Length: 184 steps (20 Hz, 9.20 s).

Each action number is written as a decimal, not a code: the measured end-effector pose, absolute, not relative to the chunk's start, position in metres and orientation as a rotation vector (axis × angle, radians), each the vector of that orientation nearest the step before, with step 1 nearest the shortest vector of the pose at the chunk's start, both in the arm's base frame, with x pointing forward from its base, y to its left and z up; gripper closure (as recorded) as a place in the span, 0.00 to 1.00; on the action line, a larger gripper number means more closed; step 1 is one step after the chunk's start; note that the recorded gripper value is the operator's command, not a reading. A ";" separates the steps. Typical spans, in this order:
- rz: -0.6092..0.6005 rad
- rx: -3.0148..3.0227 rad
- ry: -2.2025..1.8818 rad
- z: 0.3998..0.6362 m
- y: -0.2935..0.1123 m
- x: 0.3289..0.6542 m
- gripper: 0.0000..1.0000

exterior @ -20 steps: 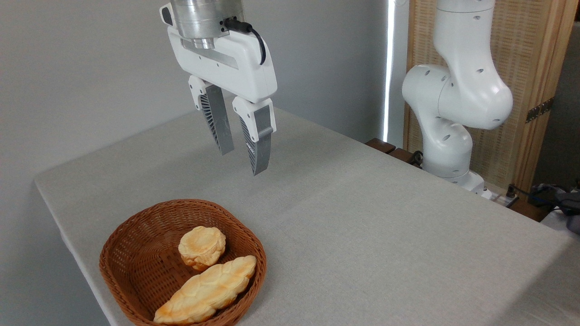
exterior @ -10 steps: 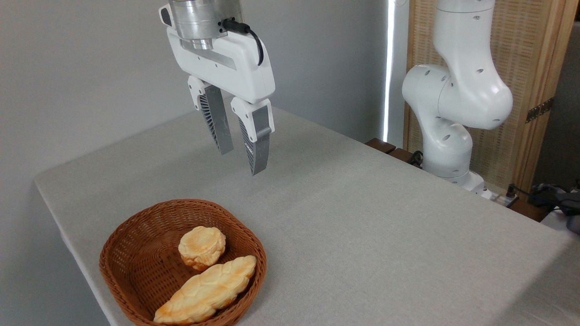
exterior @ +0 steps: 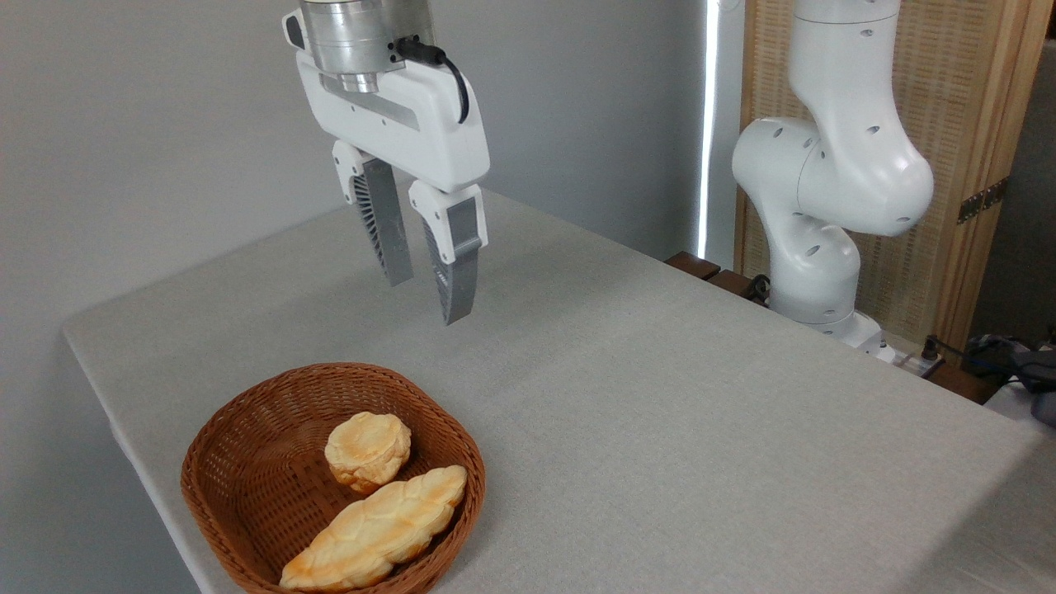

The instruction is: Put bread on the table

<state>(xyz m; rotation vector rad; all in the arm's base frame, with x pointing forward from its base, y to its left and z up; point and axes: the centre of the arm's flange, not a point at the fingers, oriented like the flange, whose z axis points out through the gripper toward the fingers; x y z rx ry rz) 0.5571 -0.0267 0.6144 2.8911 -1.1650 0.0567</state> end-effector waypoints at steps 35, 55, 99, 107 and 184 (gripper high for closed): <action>0.232 2.822 -1.255 0.439 -0.089 0.606 0.00; 0.249 2.781 -1.345 0.428 -0.099 0.609 0.72; 0.180 2.720 -1.243 0.619 -0.091 0.477 0.00; 0.172 2.714 -1.252 0.616 -0.094 0.477 0.00; 0.052 2.892 -1.145 0.631 -0.040 0.550 0.00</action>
